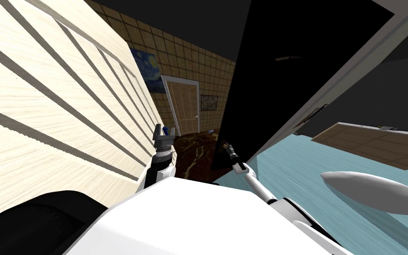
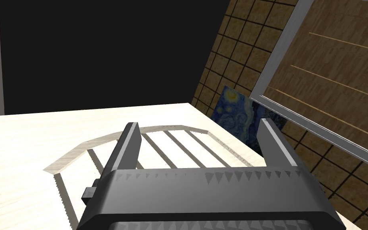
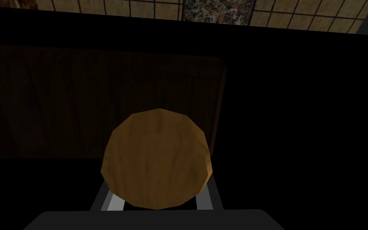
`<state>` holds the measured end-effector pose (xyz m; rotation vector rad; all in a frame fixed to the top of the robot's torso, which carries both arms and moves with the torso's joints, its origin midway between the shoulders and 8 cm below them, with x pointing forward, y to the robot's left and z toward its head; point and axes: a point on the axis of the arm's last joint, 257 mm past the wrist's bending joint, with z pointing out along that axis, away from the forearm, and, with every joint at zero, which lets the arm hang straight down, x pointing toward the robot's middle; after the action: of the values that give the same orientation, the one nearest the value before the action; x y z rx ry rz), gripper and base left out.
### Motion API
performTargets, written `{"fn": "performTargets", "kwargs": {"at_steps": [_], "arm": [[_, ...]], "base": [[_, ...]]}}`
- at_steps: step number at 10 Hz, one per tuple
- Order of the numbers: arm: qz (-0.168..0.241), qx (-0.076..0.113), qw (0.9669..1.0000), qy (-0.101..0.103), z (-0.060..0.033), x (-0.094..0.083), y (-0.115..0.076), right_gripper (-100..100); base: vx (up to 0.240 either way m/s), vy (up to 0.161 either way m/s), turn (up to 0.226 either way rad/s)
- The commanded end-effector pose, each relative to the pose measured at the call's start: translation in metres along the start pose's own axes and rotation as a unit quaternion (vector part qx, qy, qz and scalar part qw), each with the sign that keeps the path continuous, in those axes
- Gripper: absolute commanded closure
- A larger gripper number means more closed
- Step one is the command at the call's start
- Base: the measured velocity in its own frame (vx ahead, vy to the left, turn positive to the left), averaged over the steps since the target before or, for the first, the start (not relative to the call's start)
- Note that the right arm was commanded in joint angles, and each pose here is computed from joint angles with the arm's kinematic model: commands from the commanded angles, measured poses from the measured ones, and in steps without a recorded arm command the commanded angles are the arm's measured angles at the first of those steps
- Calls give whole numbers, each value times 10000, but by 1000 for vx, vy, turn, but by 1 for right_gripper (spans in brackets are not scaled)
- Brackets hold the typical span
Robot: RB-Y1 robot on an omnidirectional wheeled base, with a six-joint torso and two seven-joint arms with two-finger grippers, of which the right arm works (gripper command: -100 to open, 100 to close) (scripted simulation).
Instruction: Push the door open
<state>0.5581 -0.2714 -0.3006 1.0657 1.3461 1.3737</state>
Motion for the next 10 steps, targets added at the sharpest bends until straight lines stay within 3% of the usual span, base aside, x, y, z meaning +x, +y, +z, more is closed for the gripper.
{"fn": "performTargets", "kwargs": {"at_steps": [1, 2, 3, 10], "arm": [[-33, -44, 10000, -75, 62, -96, 57, 100], [-32, -43, 9999, -104, 108, -90, 55, 100], [-10, -5, 10000, -48, 86, -71, 39, -100], [65, 137, 9998, 102, 135, -7, 40, -100]], "base": [[103, 42, -44], [87, 21, -42], [-76, 5, -16], [-210, 1, -5]]}}
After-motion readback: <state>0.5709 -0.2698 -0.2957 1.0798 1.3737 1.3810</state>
